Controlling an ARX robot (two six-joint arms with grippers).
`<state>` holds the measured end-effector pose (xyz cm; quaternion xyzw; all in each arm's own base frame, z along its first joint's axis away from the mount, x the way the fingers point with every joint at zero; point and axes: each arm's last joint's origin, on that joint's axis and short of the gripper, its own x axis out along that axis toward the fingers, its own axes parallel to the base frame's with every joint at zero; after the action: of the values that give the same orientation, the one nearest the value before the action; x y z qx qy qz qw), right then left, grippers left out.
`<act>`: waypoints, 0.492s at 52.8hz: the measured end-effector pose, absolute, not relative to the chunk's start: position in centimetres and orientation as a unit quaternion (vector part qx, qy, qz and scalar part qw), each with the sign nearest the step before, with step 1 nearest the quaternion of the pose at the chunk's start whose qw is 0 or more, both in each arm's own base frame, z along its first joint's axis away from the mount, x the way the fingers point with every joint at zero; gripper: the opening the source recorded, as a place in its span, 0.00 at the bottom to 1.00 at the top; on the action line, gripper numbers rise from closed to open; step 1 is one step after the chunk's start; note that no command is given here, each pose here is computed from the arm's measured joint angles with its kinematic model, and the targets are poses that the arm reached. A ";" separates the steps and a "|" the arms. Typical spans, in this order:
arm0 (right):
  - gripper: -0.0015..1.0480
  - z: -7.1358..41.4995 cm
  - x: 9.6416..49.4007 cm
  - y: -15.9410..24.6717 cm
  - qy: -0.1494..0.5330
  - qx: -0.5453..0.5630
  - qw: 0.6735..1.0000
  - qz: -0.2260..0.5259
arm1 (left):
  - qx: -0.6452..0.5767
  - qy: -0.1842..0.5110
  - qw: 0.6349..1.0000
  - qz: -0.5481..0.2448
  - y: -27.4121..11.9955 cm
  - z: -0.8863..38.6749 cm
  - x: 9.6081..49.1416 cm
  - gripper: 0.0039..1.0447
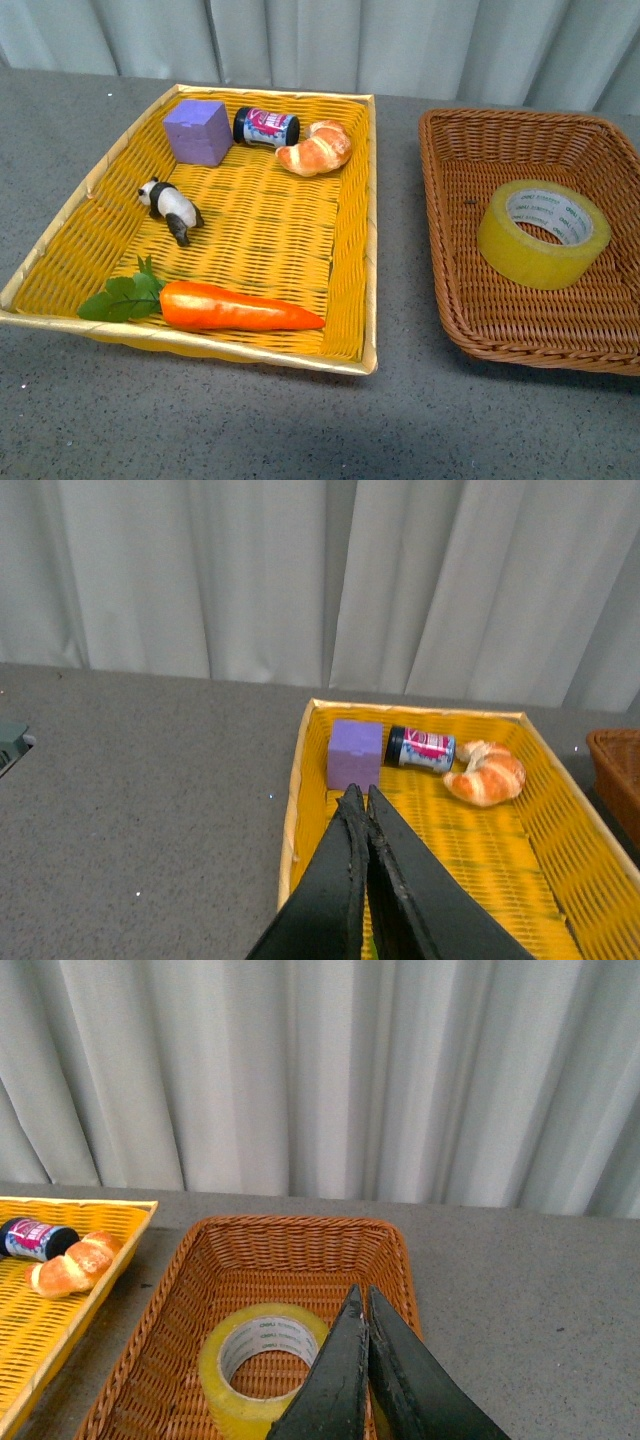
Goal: Move tape to another basket
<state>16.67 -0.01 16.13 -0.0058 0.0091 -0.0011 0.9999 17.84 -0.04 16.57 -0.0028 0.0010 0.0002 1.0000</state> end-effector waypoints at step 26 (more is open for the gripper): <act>0.01 16.5 13.5 0.0 0.003 -0.005 1.000 -0.001 | -0.003 -0.001 1.000 -0.001 0.0 16.7 14.2 0.04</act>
<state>13.53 -0.01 16.46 -0.0052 0.0026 -0.0006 1.0000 14.22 -0.03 16.67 -0.0026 -0.0010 -0.0010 1.0000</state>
